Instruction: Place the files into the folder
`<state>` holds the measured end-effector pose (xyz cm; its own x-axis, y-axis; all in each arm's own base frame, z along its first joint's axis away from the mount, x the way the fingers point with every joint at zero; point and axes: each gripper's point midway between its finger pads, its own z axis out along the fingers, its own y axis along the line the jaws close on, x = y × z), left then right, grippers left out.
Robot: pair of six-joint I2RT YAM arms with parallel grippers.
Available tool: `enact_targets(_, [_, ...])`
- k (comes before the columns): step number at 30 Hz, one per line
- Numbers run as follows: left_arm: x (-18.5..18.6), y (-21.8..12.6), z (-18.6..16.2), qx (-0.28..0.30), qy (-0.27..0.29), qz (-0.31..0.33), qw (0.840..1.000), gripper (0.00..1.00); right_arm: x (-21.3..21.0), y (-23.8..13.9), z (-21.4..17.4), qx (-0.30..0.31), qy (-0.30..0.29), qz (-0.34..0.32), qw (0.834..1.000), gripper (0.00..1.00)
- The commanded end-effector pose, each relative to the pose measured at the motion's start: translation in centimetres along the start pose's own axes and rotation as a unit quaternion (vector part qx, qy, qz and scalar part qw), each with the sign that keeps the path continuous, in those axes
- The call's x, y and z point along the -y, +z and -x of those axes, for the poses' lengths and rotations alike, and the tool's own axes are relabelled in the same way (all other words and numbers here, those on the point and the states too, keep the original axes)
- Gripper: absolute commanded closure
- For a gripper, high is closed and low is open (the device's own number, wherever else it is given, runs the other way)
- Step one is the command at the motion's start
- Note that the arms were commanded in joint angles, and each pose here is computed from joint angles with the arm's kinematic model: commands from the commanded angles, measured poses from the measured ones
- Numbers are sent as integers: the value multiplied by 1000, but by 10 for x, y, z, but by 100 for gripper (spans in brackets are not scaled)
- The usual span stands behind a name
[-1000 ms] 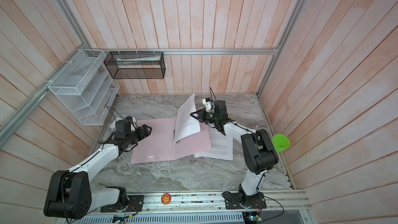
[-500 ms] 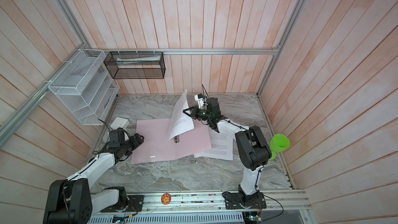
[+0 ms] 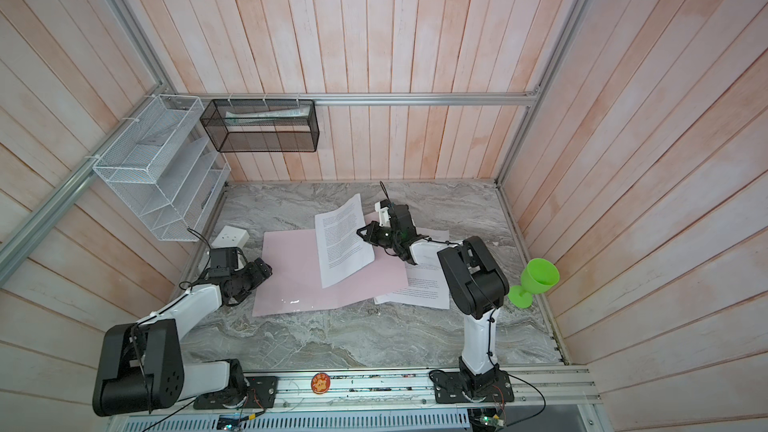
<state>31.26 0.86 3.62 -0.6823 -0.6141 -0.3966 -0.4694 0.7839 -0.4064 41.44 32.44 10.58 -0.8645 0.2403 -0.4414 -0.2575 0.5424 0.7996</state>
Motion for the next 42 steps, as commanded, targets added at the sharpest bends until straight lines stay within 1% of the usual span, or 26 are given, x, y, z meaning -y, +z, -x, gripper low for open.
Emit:
enact_targets(1, [7, 2, 7, -6, 16, -17, 1000, 10, -13, -7, 12, 33, -25, 0, 999, 100])
enact_targets(5, [15, 7, 8, -15, 11, -48, 999, 11, -12, -7, 14, 43, -11, 0, 999, 100])
enact_targets(9, [32, 11, 7, -24, 10, -101, 995, 13, -10, -8, 15, 58, -7, -4, 998, 100])
enact_targets(12, [43, 14, 6, -33, 7, -133, 991, 15, -10, -10, 16, 74, -12, -9, 997, 100])
enact_targets(20, [57, 14, 10, -29, 12, -169, 985, 16, -8, -4, 15, 94, -46, -25, 994, 100])
enact_targets(28, [54, 16, 5, -31, 12, -173, 984, 16, -12, -2, 10, 114, -71, -26, 991, 100])
enact_targets(35, [53, 16, 0, -32, 11, -176, 984, 17, -45, -7, 3, 161, -120, -1, 980, 100])
enact_targets(42, [52, 16, -2, -34, 13, -178, 983, 17, -60, -18, -2, 199, -133, 18, 971, 100])
